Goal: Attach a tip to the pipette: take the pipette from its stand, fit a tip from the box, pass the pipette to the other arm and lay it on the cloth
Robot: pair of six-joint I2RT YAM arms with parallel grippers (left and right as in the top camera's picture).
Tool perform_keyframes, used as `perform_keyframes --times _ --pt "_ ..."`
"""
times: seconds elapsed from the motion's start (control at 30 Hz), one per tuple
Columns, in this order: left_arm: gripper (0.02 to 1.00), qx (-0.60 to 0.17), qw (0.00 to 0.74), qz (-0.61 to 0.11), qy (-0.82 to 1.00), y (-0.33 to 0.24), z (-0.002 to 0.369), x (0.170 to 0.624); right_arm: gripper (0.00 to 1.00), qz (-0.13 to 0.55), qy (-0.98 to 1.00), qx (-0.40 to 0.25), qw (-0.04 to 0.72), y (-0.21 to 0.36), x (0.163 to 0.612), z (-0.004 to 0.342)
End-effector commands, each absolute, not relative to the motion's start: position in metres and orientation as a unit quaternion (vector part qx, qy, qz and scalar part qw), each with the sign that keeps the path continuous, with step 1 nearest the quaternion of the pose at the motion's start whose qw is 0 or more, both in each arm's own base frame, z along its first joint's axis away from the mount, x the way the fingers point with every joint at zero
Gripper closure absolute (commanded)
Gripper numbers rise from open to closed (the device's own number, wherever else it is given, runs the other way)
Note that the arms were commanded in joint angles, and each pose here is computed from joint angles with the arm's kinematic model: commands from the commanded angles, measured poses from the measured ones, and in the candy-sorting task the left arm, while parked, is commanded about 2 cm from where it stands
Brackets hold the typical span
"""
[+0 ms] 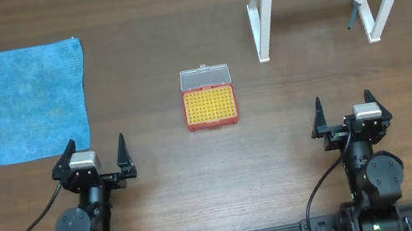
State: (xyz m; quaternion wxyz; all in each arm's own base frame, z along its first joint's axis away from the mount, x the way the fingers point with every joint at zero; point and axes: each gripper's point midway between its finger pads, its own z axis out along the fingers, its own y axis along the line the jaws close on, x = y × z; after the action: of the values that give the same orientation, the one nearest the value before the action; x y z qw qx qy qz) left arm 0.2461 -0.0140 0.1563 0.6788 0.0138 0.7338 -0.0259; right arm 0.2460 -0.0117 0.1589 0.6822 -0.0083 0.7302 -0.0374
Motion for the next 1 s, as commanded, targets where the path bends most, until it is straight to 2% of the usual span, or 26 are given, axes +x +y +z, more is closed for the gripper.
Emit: perform_keyframes --times 0.03,0.9,1.0 --pt "0.02 0.026 0.678 -0.024 0.734 -0.016 0.155 0.245 0.027 -0.035 0.732 -0.007 0.681 -0.012 0.246 0.157" --pt "0.02 0.026 0.678 -0.024 0.734 -0.016 0.155 0.245 0.025 -0.041 0.729 -0.002 0.683 -0.014 0.246 0.159" --pt "0.02 0.026 0.678 -0.024 0.734 -0.016 0.155 0.245 0.025 -0.029 0.751 0.007 0.66 -0.014 0.248 0.145"
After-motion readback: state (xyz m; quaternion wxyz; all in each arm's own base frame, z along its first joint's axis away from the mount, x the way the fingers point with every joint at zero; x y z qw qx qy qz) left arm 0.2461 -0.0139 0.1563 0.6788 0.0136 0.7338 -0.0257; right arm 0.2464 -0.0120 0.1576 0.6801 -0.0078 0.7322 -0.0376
